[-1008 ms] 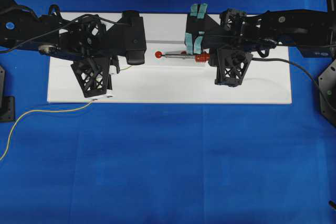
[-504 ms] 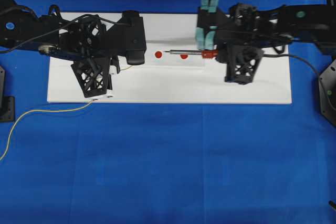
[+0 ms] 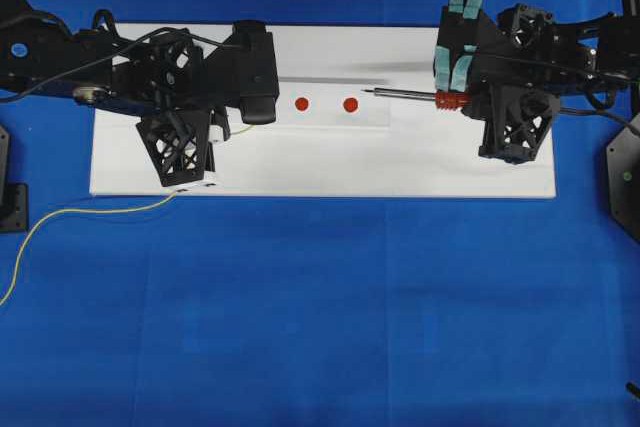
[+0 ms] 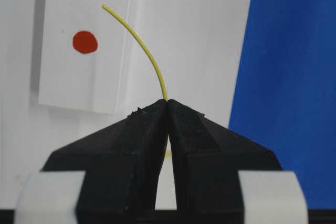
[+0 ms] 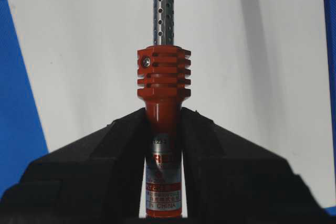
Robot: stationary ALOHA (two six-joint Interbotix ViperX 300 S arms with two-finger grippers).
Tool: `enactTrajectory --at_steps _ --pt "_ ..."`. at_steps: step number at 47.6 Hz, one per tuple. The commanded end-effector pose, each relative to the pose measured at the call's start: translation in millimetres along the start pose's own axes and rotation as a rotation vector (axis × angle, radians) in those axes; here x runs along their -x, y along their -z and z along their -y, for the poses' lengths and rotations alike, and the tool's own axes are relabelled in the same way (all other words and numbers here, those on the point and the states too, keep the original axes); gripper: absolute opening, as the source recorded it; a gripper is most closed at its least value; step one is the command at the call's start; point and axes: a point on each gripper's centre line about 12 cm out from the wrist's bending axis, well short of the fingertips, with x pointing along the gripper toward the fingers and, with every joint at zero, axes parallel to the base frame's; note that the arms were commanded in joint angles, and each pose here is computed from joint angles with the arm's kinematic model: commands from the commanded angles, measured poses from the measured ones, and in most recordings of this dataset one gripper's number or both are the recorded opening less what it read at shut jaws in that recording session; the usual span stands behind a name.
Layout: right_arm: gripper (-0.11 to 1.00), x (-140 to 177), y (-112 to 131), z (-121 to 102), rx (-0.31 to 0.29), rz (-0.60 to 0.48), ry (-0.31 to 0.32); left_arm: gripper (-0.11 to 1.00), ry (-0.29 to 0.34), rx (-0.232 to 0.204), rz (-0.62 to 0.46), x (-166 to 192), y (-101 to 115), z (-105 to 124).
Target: Touch the tip of the soldering iron to the tip of the solder at the mark.
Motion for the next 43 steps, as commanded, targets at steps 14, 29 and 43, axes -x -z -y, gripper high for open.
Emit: enactTrajectory --at_steps 14,29,43 --pt "0.06 3 -6 -1 0.003 0.019 0.000 0.02 0.004 -0.016 0.084 -10 -42 3" --pt "0.06 -1 -5 -1 0.003 0.007 0.001 0.02 -0.008 -0.013 0.105 -41 -77 -3" --pt "0.06 -8 -3 -1 0.009 -0.008 0.004 0.02 -0.012 -0.004 0.100 -62 -78 -6"
